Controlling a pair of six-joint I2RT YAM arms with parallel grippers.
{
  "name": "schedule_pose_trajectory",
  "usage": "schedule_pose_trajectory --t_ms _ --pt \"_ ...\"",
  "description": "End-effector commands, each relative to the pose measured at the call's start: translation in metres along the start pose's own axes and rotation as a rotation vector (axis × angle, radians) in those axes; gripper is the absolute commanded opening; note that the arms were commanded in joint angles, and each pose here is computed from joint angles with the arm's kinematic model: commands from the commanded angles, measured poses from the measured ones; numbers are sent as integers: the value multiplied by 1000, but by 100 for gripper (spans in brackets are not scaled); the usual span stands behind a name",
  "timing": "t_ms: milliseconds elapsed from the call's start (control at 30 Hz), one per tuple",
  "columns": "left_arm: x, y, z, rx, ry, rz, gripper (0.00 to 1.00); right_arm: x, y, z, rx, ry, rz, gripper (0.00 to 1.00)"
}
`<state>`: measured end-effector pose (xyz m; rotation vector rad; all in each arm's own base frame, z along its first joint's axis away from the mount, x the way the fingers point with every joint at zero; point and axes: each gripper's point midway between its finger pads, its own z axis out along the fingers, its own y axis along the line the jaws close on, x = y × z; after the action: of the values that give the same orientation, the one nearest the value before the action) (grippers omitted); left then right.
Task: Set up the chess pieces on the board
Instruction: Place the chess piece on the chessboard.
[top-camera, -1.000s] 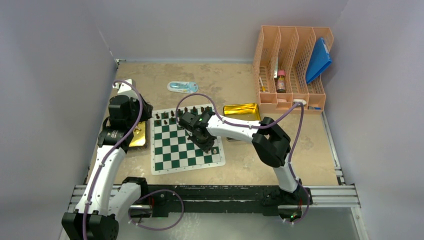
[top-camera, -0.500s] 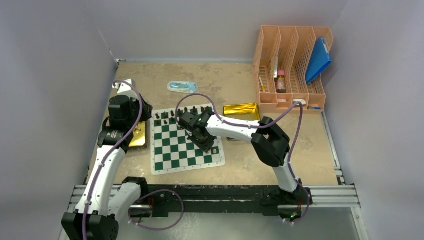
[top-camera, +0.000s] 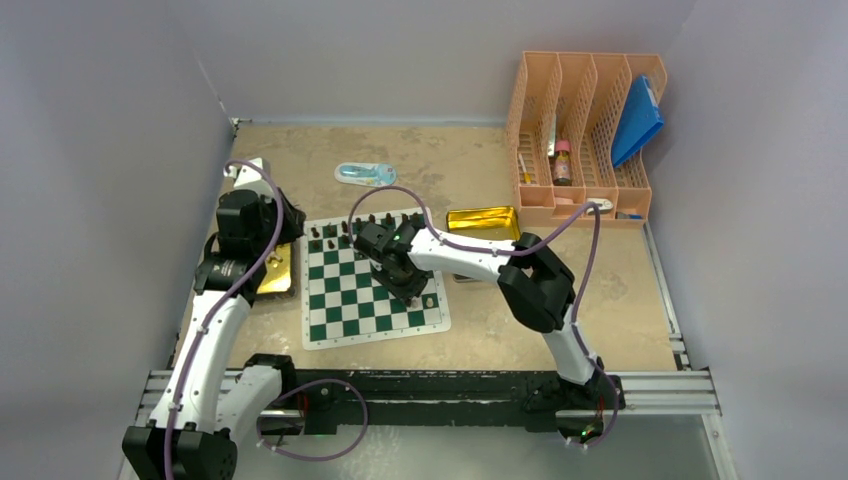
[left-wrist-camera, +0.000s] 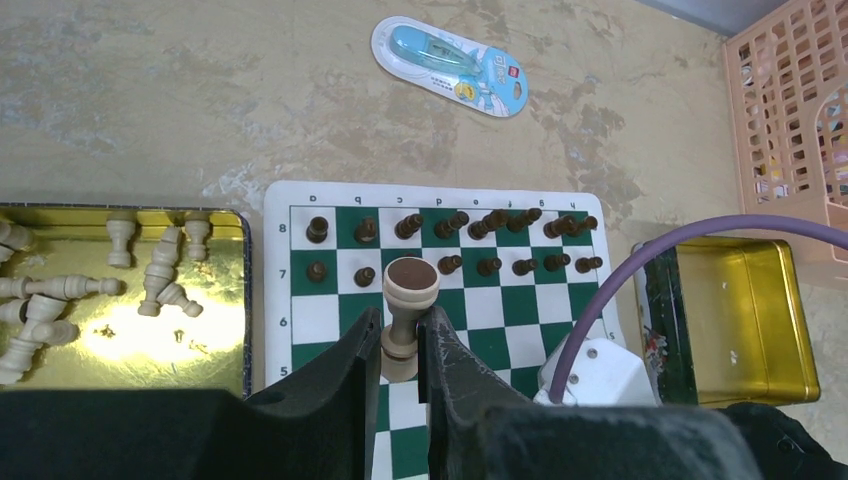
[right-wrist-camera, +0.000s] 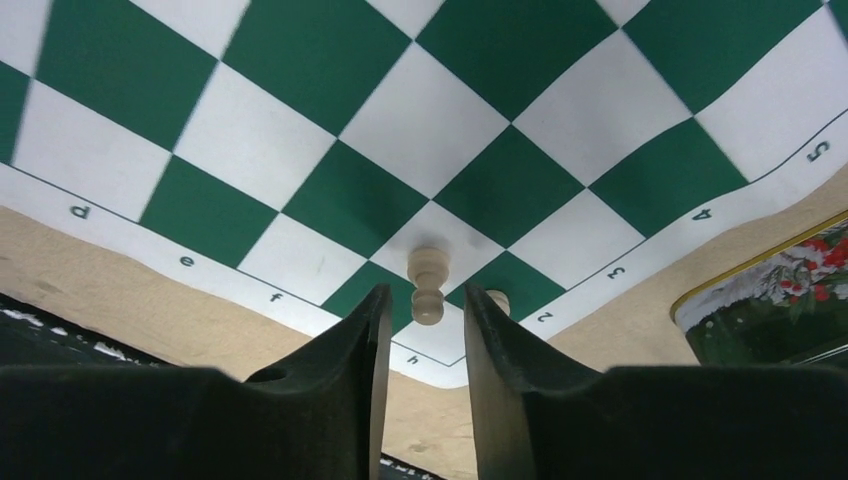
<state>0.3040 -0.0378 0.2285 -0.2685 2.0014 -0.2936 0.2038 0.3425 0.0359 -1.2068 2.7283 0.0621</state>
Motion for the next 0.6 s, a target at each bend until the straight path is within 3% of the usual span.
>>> schedule_pose_trajectory --t_ms 0,167,300,567 --pt "-21 -18 -12 42 -23 -79 11 -25 -3 -36 1 -110 28 37" --pt "-15 -37 -20 115 45 -173 11 -40 -14 -68 47 -244 86 39" --pt "-12 -50 -28 161 87 -279 11 -68 -13 -94 18 -422 131 39" --pt "-5 -80 -42 234 229 -554 11 -133 -7 -188 -84 -1019 90 39"
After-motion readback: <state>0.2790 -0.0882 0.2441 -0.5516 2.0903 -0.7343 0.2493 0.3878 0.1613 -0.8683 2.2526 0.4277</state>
